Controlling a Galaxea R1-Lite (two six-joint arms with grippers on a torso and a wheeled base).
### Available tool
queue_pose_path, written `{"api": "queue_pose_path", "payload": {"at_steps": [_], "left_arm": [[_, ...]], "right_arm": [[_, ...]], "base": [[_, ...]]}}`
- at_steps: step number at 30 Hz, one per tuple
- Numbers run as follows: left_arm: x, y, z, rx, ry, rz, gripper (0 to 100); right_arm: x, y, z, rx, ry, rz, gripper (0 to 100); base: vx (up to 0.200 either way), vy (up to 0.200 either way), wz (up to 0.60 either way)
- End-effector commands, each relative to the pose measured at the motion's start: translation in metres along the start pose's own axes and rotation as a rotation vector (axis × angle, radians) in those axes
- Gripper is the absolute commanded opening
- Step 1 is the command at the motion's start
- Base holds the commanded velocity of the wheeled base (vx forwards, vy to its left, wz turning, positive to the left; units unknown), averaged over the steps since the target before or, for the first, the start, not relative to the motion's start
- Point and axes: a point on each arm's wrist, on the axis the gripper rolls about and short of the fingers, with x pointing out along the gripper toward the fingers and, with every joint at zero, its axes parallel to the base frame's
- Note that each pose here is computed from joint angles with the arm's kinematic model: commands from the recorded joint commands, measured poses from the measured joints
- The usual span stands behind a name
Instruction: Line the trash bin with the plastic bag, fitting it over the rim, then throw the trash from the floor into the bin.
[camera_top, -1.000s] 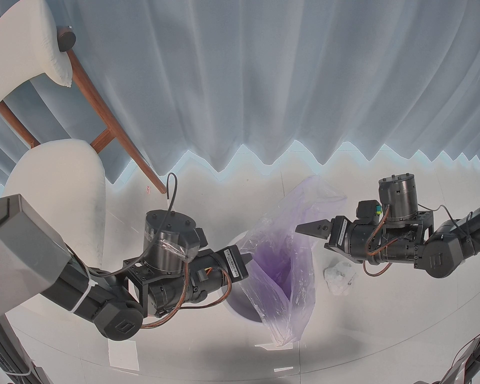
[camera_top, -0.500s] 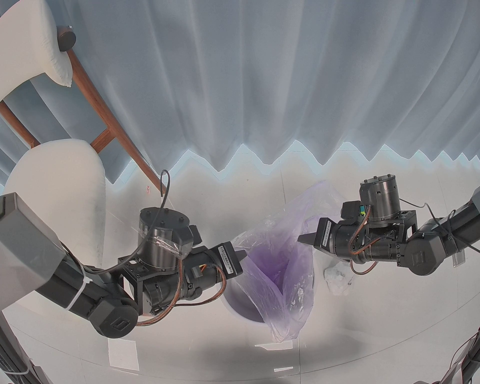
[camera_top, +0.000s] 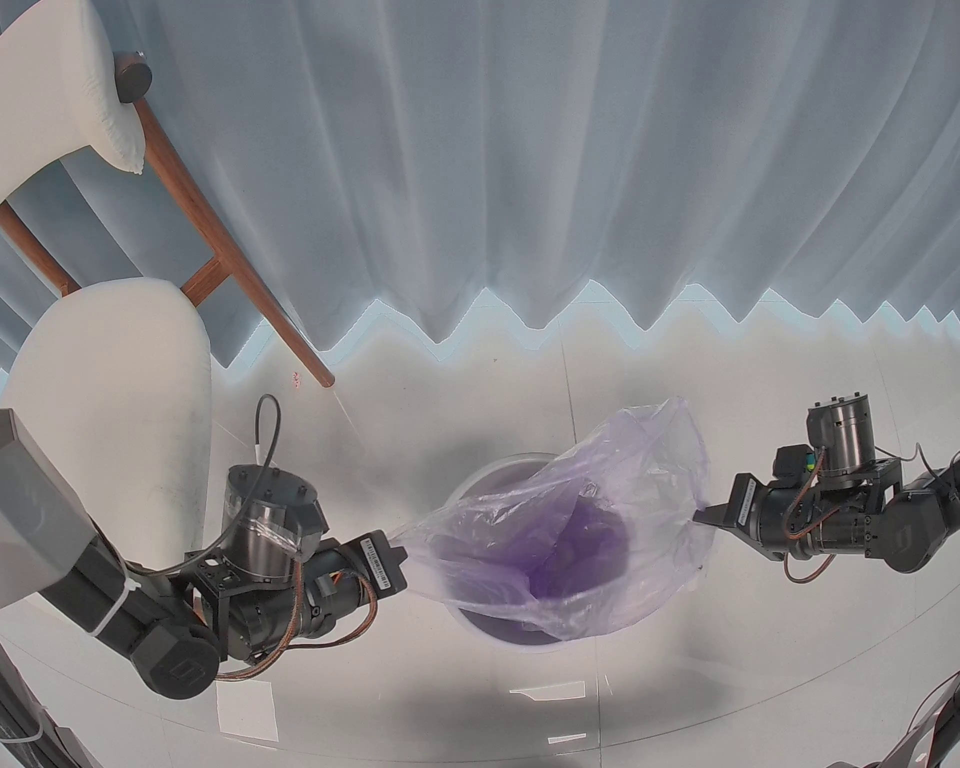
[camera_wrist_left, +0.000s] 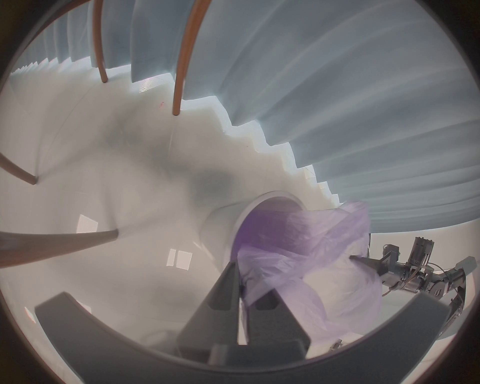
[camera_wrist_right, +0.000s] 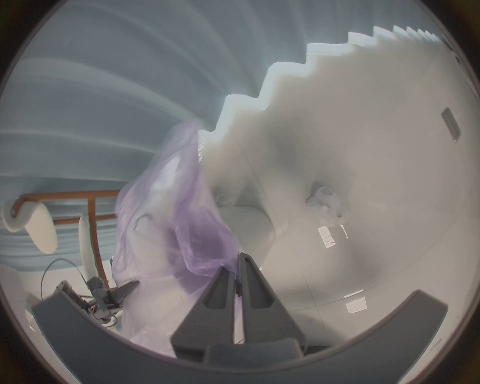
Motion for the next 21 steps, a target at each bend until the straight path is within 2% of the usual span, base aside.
{"api": "queue_pose_path", "payload": {"at_steps": [1, 8, 11, 12, 14, 16, 21], "left_arm": [[-0.013, 0.011, -0.003, -0.007, -0.004, 0.041, 0], [-0.016, 0.012, -0.009, -0.002, 0.021, 0.034, 0], [0.0, 0.012, -0.003, -0.01, 0.013, 0.033, 0], [0.017, 0.018, 0.009, -0.03, -0.01, 0.051, 0], [0.025, 0.021, 0.017, -0.044, -0.031, 0.056, 0], [0.042, 0.024, 0.042, -0.07, -0.094, 0.057, 0], [0.066, 0.031, 0.072, -0.1, -0.121, 0.085, 0]], "right_arm": [[-0.011, -0.02, 0.004, 0.049, -0.04, -0.043, 0], [-0.002, -0.019, 0.004, 0.042, -0.036, -0.031, 0], [0.018, -0.014, 0.009, 0.021, -0.046, -0.003, 0], [0.033, -0.014, 0.018, 0.016, -0.075, 0.011, 0], [0.04, -0.012, 0.024, 0.01, -0.097, 0.024, 0], [0.049, -0.004, 0.038, 0.0, -0.136, 0.051, 0], [0.065, 0.001, 0.057, -0.006, -0.181, 0.06, 0]], "base": [[0.0, 0.0, 0.0], [0.0, 0.0, 0.0], [0.0, 0.0, 0.0], [0.0, 0.0, 0.0], [0.0, 0.0, 0.0], [0.0, 0.0, 0.0], [0.0, 0.0, 0.0]]}}
